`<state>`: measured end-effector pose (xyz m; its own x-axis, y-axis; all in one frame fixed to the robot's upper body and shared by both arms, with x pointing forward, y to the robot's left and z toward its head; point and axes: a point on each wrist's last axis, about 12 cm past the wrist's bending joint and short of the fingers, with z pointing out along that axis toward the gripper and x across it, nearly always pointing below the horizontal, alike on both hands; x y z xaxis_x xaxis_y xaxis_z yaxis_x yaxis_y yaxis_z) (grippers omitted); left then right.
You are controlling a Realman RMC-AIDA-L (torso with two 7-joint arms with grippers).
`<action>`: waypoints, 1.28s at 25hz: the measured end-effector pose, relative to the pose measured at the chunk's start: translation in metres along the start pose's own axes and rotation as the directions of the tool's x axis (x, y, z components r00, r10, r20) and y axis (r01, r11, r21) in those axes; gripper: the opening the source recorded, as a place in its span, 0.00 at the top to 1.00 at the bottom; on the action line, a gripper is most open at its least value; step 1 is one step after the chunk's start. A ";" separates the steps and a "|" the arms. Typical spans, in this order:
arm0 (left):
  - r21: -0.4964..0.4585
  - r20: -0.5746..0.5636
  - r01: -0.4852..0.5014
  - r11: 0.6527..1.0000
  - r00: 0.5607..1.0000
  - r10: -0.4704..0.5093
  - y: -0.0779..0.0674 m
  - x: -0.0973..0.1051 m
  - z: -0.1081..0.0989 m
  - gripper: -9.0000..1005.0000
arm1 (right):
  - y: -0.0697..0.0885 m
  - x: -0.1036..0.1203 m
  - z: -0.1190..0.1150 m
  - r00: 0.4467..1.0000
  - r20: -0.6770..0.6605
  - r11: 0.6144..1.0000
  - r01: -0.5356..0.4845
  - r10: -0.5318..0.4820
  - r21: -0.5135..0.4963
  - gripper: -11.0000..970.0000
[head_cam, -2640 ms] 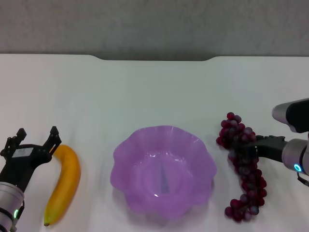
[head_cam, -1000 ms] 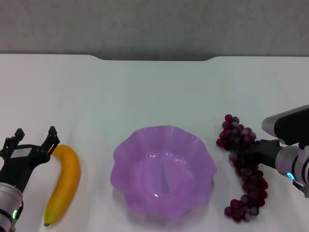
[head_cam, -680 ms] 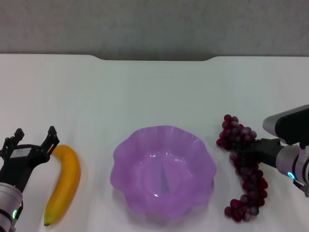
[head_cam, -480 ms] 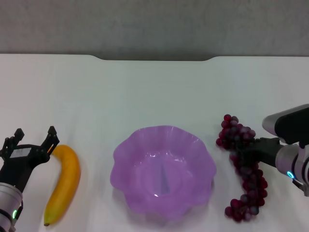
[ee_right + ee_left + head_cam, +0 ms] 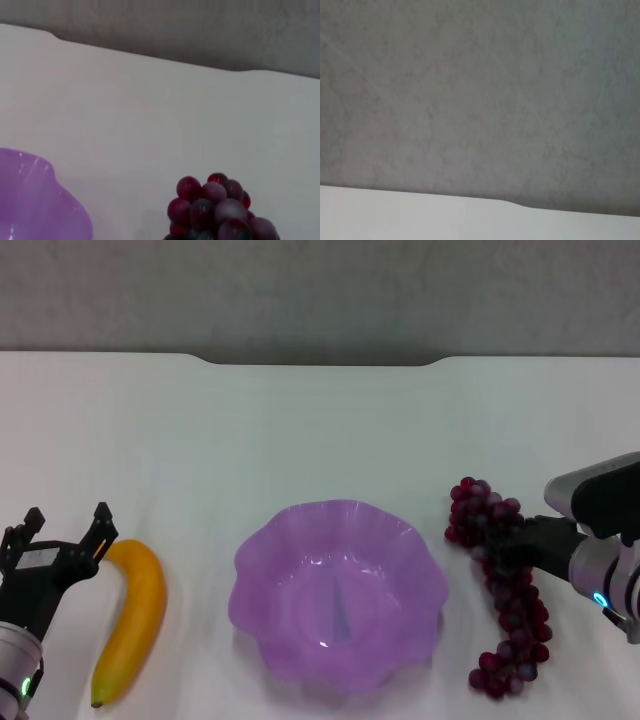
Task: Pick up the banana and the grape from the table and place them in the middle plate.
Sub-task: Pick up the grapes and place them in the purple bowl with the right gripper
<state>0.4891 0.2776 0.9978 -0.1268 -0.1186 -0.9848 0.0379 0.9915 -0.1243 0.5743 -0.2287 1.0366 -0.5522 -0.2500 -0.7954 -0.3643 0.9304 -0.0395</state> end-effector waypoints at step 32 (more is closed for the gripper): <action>-0.003 0.002 0.000 1.000 1.000 0.000 0.001 0.000 -0.001 0.11 | 0.024 -0.024 -0.034 0.962 0.241 0.991 0.132 -0.131 0.012 0.69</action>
<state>0.4885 0.2784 0.9978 -0.1247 -0.1189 -0.9850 0.0348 0.9917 -0.1241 0.5534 -0.2090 1.0749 -0.3021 -0.2975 -0.9056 -0.4254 0.8923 -0.1512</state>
